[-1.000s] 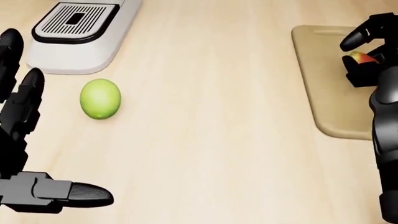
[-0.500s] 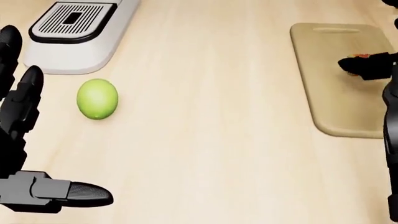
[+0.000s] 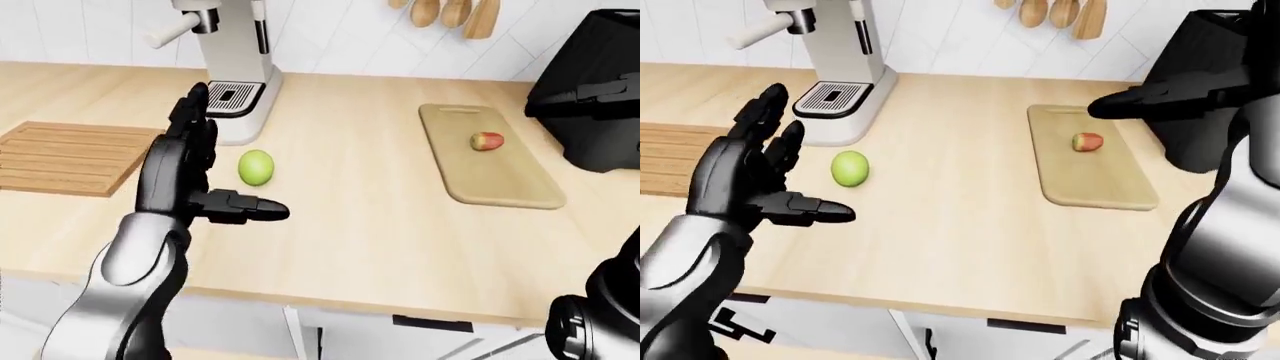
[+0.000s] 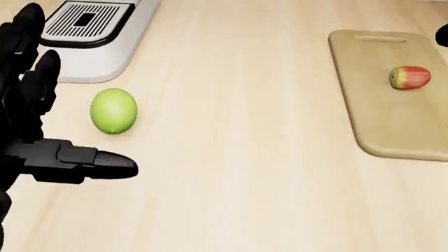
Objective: Place the lime and the date on separate cutting boards.
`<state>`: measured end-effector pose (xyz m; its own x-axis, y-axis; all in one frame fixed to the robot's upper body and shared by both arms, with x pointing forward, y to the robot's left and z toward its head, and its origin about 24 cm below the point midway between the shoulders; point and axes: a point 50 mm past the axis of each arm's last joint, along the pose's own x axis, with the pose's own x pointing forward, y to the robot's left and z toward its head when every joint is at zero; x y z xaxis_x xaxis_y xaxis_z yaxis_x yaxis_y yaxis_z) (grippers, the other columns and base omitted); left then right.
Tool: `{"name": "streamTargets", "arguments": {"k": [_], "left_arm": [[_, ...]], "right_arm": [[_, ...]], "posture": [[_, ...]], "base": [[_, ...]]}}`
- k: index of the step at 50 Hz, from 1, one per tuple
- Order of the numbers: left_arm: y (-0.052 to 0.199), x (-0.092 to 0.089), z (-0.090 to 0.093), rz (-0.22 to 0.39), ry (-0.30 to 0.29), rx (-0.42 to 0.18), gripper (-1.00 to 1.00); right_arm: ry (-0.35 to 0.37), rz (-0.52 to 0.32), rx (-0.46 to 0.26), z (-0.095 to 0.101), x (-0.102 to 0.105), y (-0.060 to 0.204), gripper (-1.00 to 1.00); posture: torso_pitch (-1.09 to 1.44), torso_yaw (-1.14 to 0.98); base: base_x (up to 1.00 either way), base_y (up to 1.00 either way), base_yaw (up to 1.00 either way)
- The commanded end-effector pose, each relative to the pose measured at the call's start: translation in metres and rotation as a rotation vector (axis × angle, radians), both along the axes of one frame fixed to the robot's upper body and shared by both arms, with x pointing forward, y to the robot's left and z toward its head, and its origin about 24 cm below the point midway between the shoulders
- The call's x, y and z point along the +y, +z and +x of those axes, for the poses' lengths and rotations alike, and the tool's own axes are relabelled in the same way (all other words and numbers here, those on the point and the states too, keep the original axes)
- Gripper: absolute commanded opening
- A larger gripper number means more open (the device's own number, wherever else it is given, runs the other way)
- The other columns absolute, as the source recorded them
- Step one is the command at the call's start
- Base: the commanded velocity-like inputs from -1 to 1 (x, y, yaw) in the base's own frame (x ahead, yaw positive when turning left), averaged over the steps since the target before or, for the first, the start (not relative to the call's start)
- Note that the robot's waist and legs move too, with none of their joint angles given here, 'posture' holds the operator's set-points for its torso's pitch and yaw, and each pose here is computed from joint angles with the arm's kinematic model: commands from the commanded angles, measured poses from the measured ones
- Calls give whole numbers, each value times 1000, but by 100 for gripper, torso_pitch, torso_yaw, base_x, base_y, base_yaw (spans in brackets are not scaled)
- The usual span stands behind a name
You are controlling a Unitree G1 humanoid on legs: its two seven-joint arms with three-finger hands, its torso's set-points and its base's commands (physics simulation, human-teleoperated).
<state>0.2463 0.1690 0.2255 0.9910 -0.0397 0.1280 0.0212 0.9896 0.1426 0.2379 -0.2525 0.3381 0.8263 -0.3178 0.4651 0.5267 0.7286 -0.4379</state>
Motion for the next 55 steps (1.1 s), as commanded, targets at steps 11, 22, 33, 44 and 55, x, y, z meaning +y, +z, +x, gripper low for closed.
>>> {"name": "streamTargets", "arguments": {"k": [11, 22, 33, 44, 55], "left_arm": [[9, -24, 17, 83, 238, -198, 100], [-5, -32, 31, 221, 274, -138, 100], [-16, -34, 43, 234, 275, -97, 100], [-22, -35, 45, 249, 274, -80, 78], [-27, -32, 46, 253, 280, -64, 58]], "right_arm": [[-6, -19, -53, -5, 0, 12, 100], [-7, -20, -60, -6, 1, 14, 100], [-18, -31, -63, -5, 1, 12, 100], [-16, -30, -61, -3, 1, 10, 100], [-19, -31, -64, -4, 1, 10, 100]], "posture": [[0, 0], [0, 0], [0, 0], [0, 0], [0, 0]], "base": [[0, 0, 0], [0, 0, 0], [0, 0, 0], [0, 0, 0], [0, 0, 0]]}}
